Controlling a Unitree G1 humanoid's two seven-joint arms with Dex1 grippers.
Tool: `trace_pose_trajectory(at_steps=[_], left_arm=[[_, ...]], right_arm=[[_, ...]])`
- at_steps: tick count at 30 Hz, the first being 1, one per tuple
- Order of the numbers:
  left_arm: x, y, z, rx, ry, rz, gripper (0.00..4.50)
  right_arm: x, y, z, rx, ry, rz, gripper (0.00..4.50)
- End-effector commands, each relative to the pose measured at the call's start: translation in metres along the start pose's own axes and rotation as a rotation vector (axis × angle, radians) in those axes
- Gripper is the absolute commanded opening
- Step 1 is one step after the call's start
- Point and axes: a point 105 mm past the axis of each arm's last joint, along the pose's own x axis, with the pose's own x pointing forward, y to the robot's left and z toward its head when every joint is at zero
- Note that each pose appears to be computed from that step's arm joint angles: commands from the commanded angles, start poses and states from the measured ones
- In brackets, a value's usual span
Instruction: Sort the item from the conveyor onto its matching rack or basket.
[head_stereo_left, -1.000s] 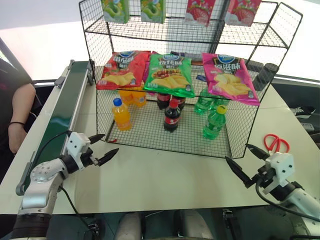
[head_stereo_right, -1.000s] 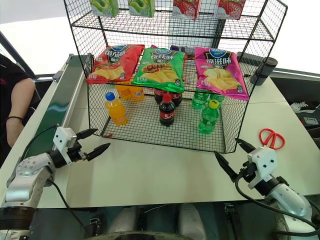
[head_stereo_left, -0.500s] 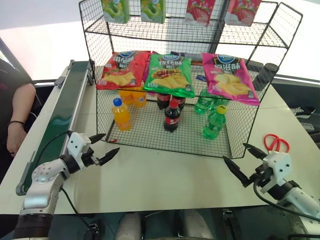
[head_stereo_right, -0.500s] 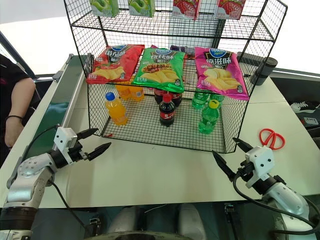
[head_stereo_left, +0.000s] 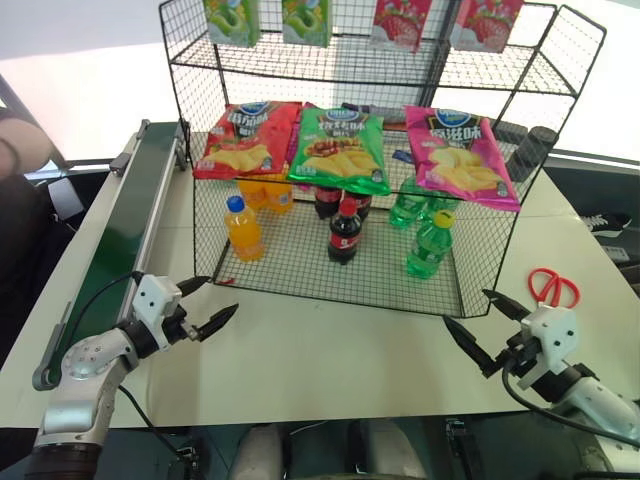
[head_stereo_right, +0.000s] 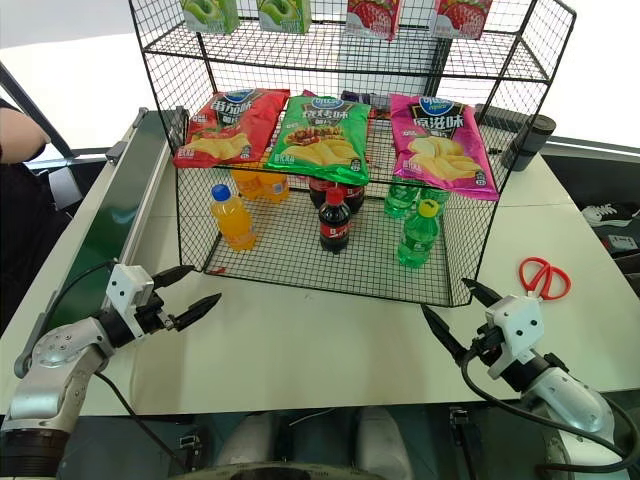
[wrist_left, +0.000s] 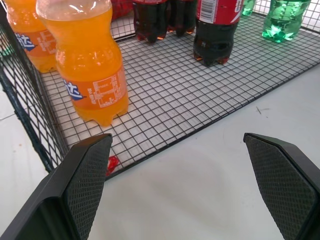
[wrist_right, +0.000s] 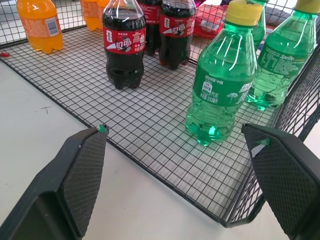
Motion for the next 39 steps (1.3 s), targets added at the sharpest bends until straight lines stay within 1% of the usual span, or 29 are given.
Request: trace_pose_trajectory(at_steps=[1, 7, 22, 39], left_arm=[[0.001, 0.005, 0.014, 0.044, -0.041, 0.023, 4.5], [0.002, 0.008, 0.016, 0.049, -0.052, 0.048, 4.5], [0.001, 0.002, 0.014, 0.039, -0.049, 0.053, 4.5], [0.013, 0.004, 0.017, 0.036, -0.071, 0.046, 4.5]], right_arm=[[0.004, 0.002, 0.008, -0.024, -0.038, 0.016, 4.44], [0.008, -0.001, 0.009, -0.029, -0.047, 0.02, 4.44], [0.011, -0.001, 0.008, -0.032, -0.052, 0.027, 4.44], [0.012, -0.004, 0.01, -0.061, -0.043, -0.001, 4.44]])
